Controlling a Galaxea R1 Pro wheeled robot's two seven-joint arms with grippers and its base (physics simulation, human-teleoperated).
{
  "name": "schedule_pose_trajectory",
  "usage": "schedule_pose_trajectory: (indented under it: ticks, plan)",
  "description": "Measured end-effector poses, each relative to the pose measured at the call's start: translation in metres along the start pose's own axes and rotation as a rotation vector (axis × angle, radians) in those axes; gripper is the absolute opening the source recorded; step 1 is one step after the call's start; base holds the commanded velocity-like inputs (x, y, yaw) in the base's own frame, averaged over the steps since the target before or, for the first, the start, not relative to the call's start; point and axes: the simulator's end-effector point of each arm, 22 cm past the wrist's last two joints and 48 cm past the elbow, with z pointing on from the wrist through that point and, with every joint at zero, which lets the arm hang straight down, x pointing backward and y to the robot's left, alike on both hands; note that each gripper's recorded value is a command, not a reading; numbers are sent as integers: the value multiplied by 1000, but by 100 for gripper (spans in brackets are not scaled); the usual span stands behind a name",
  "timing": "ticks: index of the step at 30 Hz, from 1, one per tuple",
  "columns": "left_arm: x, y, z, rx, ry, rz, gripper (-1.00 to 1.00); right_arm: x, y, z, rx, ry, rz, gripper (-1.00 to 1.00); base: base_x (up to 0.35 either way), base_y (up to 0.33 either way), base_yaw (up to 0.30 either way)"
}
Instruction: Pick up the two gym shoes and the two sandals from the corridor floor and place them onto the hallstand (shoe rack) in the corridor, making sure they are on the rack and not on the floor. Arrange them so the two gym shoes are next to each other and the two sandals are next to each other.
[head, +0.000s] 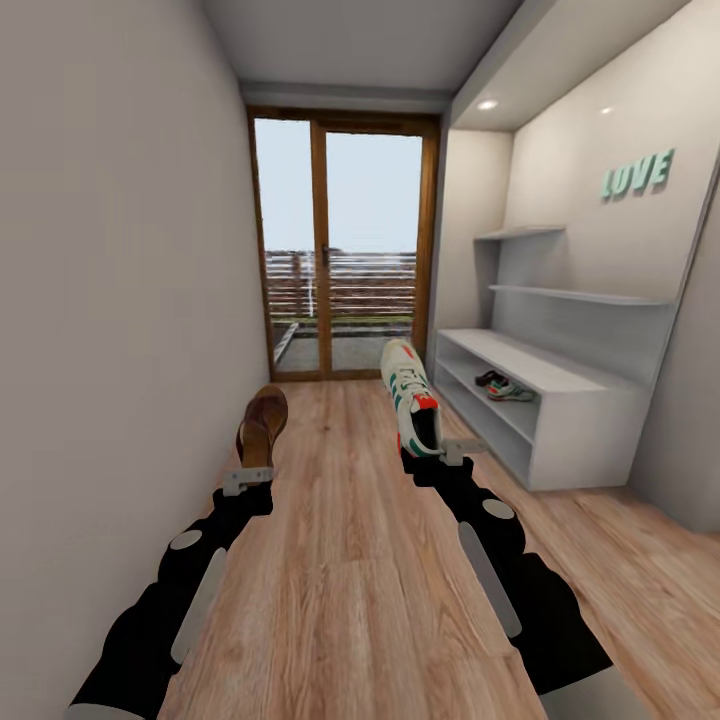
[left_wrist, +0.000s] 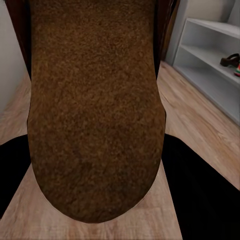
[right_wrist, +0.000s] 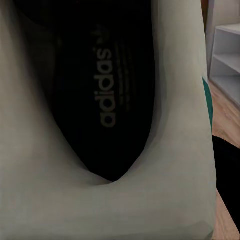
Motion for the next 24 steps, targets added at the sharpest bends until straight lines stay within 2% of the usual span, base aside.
schedule_pose_trajectory:
  ticks: [11, 24]
  plan:
    - [0, 0, 0, 0, -1, 0, -100, 0, 0, 0, 0, 1, 0, -100, 346, 0, -202]
    - [0, 0, 0, 0, -1, 0, -100, 0, 0, 0, 1, 1, -1, -100, 346, 0, -12]
